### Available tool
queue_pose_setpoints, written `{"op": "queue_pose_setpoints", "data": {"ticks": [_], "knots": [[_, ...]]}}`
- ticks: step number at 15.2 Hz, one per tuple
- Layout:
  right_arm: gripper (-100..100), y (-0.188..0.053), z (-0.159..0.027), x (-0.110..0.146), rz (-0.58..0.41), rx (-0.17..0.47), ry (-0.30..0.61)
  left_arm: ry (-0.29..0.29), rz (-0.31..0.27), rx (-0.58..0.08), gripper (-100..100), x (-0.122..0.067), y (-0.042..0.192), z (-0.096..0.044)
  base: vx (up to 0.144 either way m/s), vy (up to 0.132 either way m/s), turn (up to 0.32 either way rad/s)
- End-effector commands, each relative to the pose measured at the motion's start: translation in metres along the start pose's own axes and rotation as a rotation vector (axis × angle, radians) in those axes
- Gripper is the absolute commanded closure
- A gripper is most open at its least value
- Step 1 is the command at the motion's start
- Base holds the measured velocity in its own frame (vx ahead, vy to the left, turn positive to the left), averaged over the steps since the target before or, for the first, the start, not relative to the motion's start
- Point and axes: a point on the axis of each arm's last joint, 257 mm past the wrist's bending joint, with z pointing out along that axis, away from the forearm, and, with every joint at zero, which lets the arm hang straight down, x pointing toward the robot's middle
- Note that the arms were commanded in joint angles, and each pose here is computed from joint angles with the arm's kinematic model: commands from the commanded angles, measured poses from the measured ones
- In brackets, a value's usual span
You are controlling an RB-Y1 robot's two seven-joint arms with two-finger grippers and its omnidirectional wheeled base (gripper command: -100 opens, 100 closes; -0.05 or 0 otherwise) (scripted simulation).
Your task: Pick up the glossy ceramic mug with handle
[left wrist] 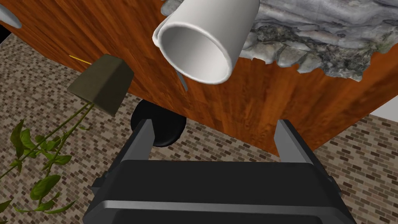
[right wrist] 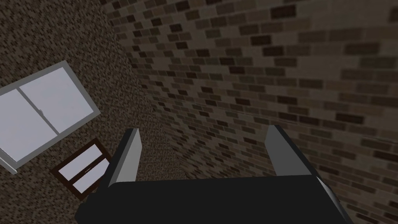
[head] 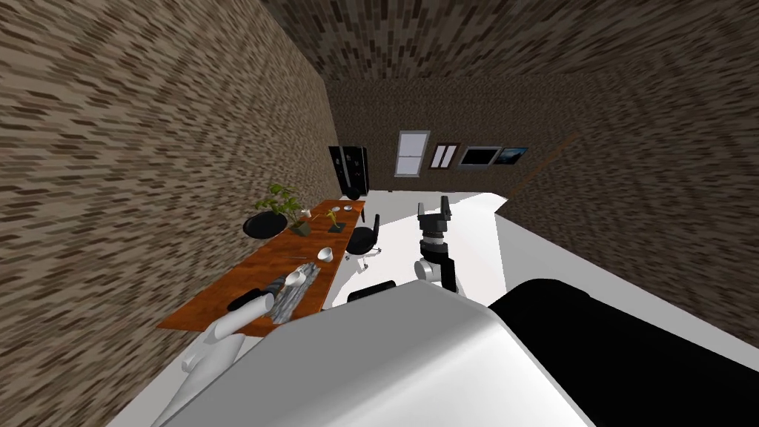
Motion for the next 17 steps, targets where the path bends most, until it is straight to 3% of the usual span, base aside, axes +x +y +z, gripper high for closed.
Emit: {"op": "queue_pose_setpoints", "data": {"ticks": [1,5,10,12,17], "knots": [[0,0.0,0.0,0.0,0.0,0.0,0.0,0.035,0.002,-0.062,-100,0.008,0.017,0.004,0.033,0.042,-0.087],[0,0.0,0.0,0.0,0.0,0.0,0.0,0.074,0.003,-0.12,-100,0.015,0.034,0.006,0.038,0.041,-0.099],[0,0.0,0.0,0.0,0.0,0.0,0.0,0.161,0.005,-0.242,-100,0.03,0.068,0.007,0.048,0.041,-0.09],[0,0.0,0.0,0.0,0.0,0.0,0.0,0.163,0.003,-0.246,-100,0.031,0.071,0.007,0.043,0.035,-0.047],[0,0.0,0.0,0.0,0.0,0.0,0.0,0.234,0.002,-0.334,-100,0.045,0.095,0.003,0.042,0.028,-0.069]]}}
